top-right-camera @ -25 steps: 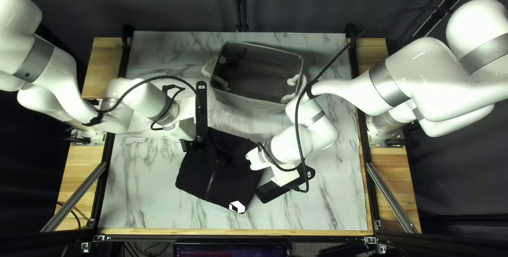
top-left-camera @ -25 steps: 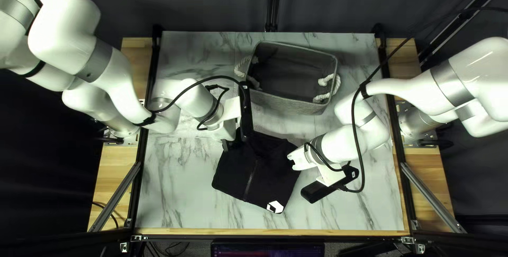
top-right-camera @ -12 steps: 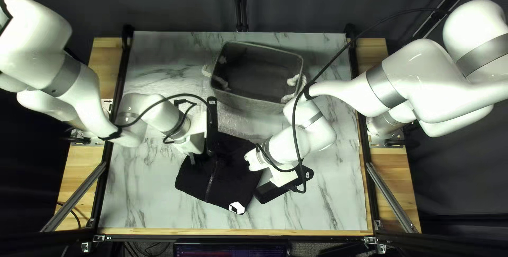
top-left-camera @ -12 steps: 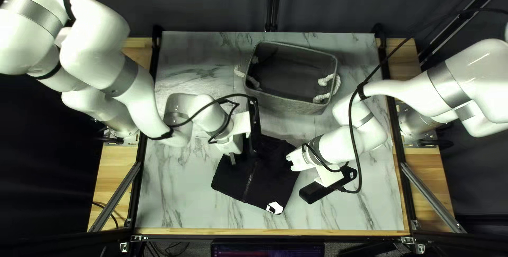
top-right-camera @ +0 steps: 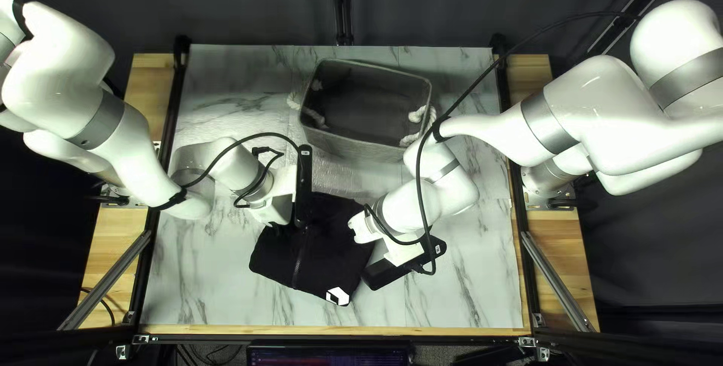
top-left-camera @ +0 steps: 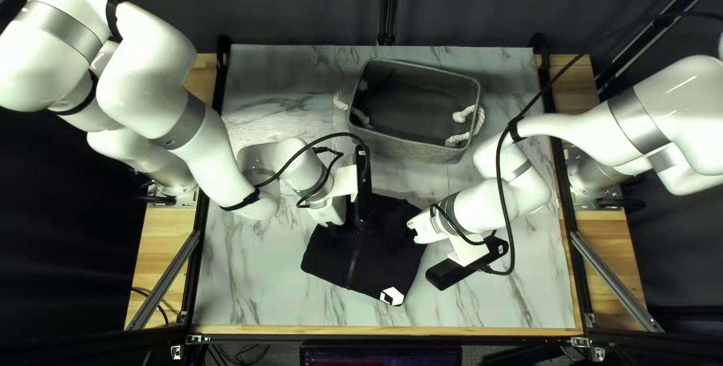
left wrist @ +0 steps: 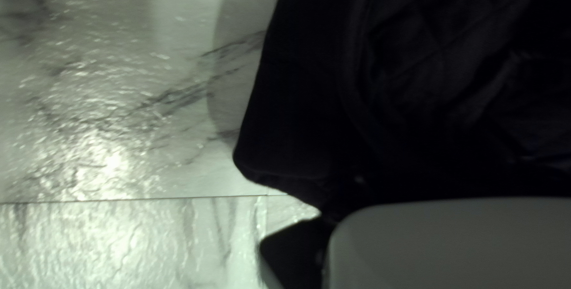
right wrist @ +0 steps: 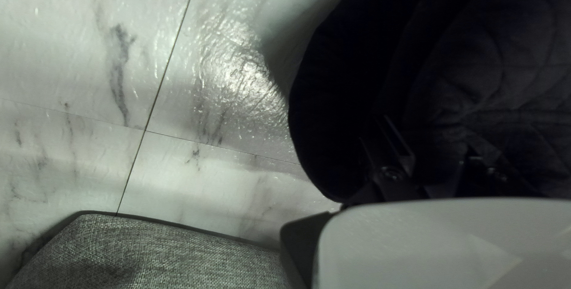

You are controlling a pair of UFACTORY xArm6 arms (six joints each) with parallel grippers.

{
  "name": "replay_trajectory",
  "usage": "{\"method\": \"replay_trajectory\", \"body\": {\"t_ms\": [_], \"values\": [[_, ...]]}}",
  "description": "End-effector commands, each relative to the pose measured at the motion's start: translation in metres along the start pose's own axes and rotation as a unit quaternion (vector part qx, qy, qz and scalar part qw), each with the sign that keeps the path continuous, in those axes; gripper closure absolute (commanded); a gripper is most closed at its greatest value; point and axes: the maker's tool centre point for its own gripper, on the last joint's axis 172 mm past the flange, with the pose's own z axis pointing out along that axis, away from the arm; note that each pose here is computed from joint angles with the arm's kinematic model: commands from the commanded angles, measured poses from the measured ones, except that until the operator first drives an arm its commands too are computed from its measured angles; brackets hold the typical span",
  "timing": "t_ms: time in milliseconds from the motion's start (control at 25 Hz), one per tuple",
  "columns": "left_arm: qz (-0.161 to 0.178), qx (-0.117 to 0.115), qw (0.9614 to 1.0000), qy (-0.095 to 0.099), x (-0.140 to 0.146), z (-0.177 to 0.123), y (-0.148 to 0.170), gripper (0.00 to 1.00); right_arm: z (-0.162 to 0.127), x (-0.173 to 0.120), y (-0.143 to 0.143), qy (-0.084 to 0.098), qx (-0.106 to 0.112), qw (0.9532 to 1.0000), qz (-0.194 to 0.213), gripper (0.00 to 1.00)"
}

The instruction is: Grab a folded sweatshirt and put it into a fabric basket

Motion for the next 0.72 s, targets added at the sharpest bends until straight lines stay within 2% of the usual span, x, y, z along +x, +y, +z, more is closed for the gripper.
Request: {"method": "replay_trajectory", "body": {"t_ms": [40, 280, 600, 720], "values": [[0.019, -0.006, 0.9997, 0.012, 0.003, -0.029, 0.018, 1.0, -0.01, 0.0, 0.005, -0.004, 0.003, 1.0, -0.001, 1.0], [0.04, -0.012, 0.9987, 0.029, 0.013, -0.07, 0.018, 1.0, -0.037, -0.008, 0.009, -0.019, 0.008, 0.9998, -0.004, 1.0], [0.066, -0.009, 0.9974, 0.027, 0.062, -0.133, -0.008, 1.0, -0.092, -0.043, -0.009, -0.05, 0.013, 0.9987, -0.003, 1.0], [0.076, -0.004, 0.9968, 0.025, 0.086, -0.165, -0.019, 1.0, -0.113, -0.06, -0.021, -0.065, 0.013, 0.9978, -0.004, 1.0]]}}
